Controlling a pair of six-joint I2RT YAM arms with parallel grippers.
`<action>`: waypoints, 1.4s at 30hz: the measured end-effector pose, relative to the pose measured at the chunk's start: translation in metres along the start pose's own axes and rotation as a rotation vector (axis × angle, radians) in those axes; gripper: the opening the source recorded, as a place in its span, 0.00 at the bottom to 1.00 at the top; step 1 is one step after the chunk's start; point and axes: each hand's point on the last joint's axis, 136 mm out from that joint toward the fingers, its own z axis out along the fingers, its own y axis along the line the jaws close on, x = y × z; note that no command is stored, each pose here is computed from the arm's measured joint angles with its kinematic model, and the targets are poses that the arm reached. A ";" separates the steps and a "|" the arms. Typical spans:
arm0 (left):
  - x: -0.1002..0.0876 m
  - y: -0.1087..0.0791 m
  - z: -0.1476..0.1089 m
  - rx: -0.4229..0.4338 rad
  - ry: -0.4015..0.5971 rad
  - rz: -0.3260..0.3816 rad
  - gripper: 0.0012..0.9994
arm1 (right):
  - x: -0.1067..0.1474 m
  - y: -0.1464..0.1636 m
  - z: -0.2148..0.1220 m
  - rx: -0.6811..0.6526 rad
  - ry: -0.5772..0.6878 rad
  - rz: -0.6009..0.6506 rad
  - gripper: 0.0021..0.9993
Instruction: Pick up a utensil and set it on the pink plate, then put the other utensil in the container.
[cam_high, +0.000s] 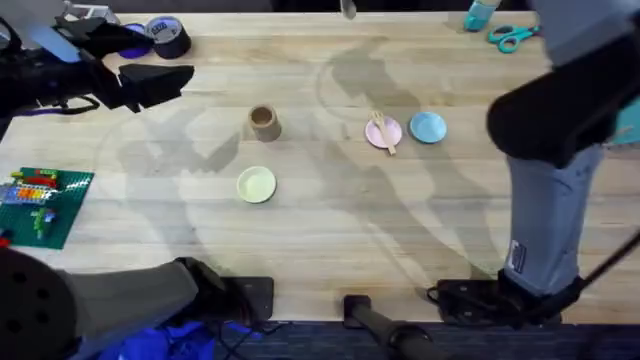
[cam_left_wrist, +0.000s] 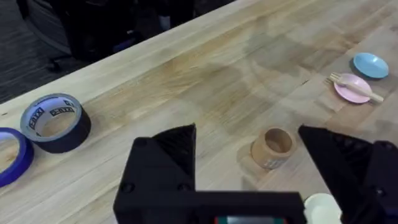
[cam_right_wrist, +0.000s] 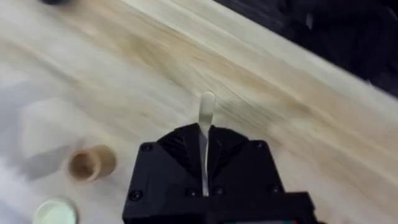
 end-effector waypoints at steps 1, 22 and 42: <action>0.000 0.000 0.000 0.000 0.000 0.000 0.99 | -0.004 0.004 -0.010 -0.029 -0.020 -0.016 0.03; 0.000 0.000 0.000 0.000 0.000 0.000 0.99 | 0.049 0.007 -0.070 -0.260 0.030 -0.106 0.03; 0.002 -0.003 0.000 0.009 0.008 -0.019 0.99 | 0.021 0.110 -0.003 -0.635 -0.388 -0.359 0.03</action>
